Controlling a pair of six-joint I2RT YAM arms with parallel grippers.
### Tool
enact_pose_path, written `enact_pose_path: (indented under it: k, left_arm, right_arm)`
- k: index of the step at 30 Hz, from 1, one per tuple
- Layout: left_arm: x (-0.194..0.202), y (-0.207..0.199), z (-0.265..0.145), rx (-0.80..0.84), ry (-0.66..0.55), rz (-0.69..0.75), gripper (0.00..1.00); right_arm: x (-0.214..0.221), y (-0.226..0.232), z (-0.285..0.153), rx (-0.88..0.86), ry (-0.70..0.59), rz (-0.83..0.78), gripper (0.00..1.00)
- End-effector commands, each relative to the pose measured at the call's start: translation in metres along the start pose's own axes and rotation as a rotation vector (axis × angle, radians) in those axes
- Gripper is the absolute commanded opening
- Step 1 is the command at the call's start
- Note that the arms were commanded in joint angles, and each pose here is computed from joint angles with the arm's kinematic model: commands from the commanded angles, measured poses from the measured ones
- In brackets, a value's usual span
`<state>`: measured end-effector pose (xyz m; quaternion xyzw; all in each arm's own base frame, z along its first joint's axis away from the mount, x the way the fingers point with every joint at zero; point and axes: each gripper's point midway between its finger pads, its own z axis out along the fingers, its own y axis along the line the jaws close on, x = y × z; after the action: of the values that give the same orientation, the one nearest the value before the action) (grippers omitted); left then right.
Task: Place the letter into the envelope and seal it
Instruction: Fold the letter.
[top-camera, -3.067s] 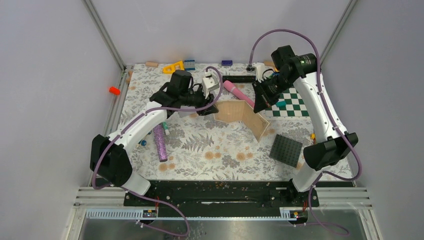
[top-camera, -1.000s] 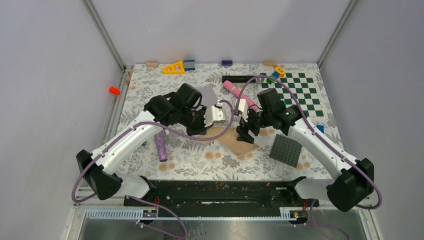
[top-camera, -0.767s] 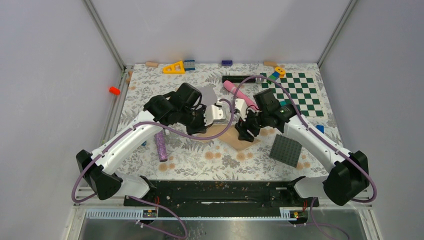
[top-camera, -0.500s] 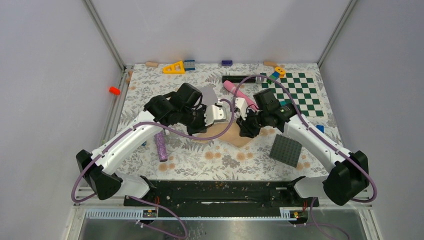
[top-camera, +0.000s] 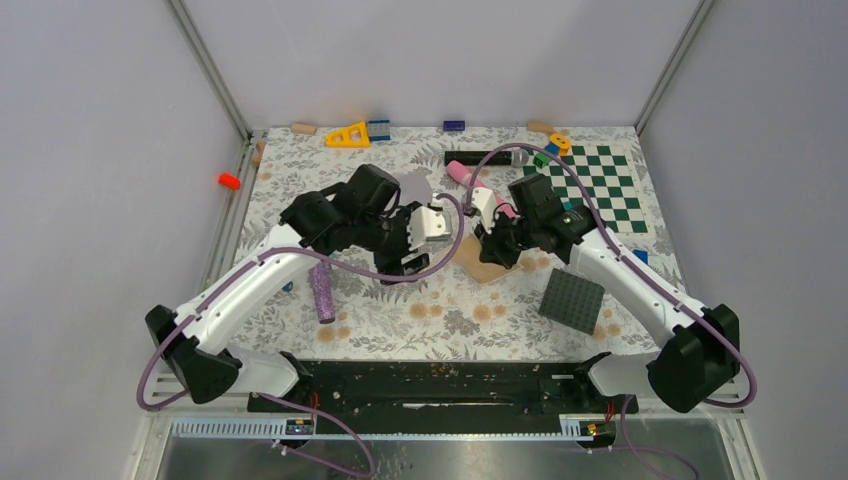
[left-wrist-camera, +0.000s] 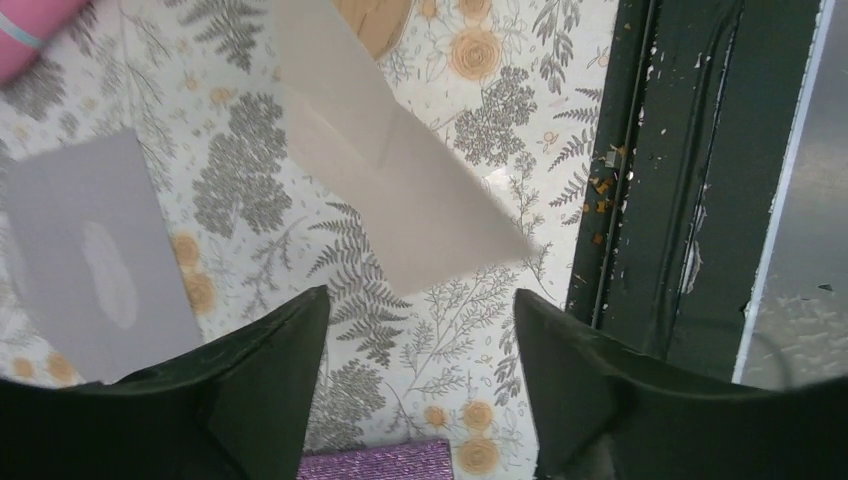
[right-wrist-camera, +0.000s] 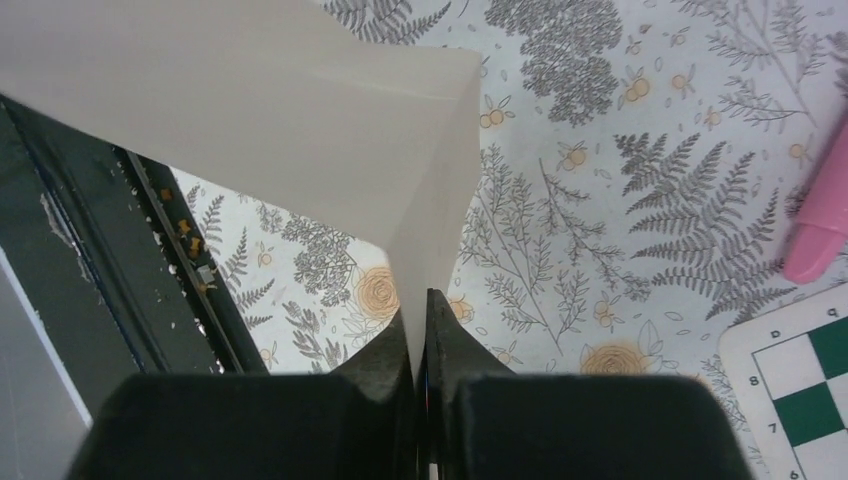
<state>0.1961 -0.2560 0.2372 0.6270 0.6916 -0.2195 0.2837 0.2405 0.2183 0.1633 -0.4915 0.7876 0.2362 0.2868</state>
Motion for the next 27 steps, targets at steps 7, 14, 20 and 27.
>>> enact_pose_path:
  k: [7,14,20,27]
  left_arm:
    - [-0.079,-0.029,-0.093,-0.053,-0.367,0.098,0.98]
    - [-0.092,0.014,-0.109,-0.197,-0.422,0.034,0.99]
    - [-0.088,0.019,-0.080,-0.129,-0.395,0.032,0.99]
    - [-0.094,0.010,-0.068,-0.030,-0.415,0.031,0.99]
  right_arm:
    - [-0.072,-0.011,-0.043,0.127,-0.265,-0.046,0.00]
    - [-0.097,0.028,-0.081,-0.132,-0.435,0.023,0.00]
    - [-0.105,0.073,-0.107,-0.401,-0.494,0.061,0.00]
    - [-0.102,0.079,-0.102,-0.472,-0.480,0.095,0.00]
